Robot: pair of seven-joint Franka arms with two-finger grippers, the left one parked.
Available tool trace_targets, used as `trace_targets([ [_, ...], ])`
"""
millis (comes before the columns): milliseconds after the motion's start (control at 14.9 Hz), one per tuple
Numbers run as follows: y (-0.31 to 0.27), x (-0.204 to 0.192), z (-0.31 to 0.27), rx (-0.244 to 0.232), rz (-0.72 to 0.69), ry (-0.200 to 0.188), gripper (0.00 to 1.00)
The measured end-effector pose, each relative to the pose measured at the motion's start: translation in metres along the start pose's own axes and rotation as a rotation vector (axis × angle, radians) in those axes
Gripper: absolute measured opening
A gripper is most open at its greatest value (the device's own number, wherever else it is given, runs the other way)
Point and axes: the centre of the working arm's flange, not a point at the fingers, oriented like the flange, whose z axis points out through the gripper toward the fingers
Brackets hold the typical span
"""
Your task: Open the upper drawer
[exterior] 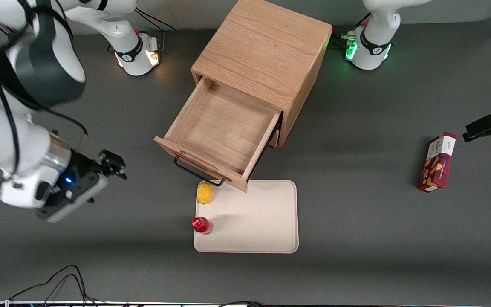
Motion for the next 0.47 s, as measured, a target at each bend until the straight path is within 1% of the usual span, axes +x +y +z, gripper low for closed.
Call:
trace_targets([
  [67, -0.006, -0.020, -0.022, 0.000, 0.052, -0.035, 1.00],
  [135, -0.010, -0.043, -0.040, 0.004, 0.116, -0.090, 1.00],
  [269, -0.015, -0.086, -0.066, 0.002, 0.260, -0.186, 1.00],
  [404, -0.012, -0.121, -0.067, -0.007, 0.385, -0.252, 1.00],
  [471, -0.008, -0.138, -0.061, -0.010, 0.429, -0.277, 1.00],
])
